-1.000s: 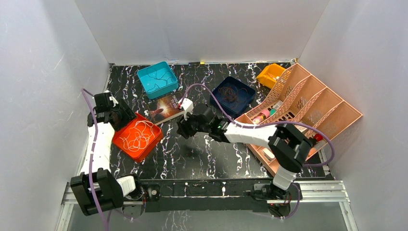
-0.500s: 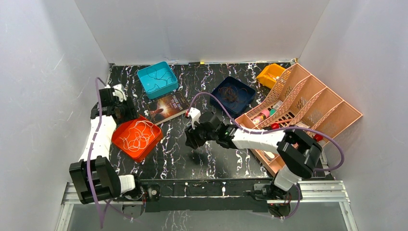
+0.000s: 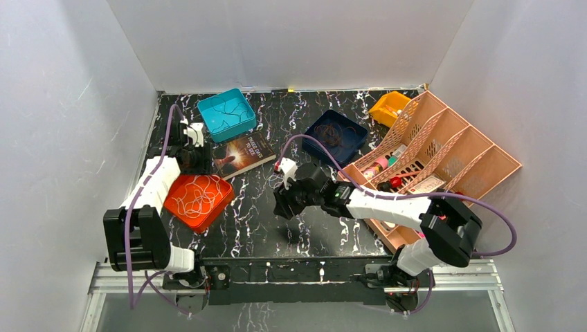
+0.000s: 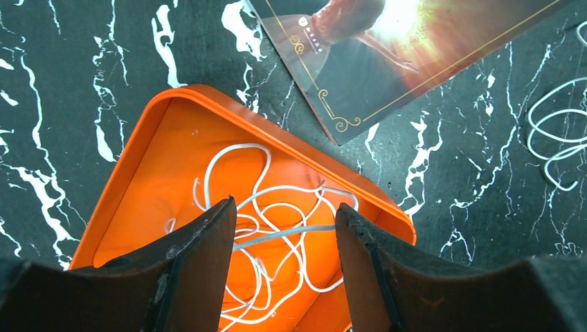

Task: Untangle the cables

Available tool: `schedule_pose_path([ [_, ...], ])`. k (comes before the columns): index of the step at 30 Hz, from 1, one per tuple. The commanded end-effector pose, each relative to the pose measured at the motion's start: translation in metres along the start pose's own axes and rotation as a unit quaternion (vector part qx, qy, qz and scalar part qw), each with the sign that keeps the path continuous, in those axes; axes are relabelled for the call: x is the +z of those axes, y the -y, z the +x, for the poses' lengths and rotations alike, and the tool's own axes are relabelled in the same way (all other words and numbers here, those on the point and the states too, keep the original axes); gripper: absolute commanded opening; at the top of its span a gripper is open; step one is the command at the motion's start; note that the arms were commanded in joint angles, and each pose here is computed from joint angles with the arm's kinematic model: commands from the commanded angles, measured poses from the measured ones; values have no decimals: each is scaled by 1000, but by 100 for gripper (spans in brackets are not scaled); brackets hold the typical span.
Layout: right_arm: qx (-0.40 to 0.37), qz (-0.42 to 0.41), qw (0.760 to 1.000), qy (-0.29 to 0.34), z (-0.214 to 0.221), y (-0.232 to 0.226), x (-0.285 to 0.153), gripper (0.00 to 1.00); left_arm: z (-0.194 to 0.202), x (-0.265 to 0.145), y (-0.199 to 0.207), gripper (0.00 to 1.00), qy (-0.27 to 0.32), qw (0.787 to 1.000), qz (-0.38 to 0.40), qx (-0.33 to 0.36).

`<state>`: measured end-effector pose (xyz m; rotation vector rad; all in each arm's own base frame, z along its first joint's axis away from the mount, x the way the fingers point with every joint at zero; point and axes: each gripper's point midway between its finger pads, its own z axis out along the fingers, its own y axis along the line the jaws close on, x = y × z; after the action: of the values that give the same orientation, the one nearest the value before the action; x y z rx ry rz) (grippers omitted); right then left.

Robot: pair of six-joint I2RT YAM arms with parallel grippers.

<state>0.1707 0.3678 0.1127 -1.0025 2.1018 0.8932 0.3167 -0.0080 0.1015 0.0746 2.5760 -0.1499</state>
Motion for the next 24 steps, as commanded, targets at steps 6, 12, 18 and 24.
schedule_pose_path([
  [6,-2,-16,1000,3,-3,-7,-2,58,-8,-11,-2,50,10,1000,-7,4],
  [12,-2,-21,1000,-1,-1,-8,2,58,8,-12,-9,43,-12,998,-40,-39],
  [18,2,-30,1000,-5,1,-11,5,58,23,-9,-21,34,-35,994,-81,-68],
  [24,2,-30,1000,-6,1,-11,5,58,39,-1,-31,32,-61,988,-113,-84],
])
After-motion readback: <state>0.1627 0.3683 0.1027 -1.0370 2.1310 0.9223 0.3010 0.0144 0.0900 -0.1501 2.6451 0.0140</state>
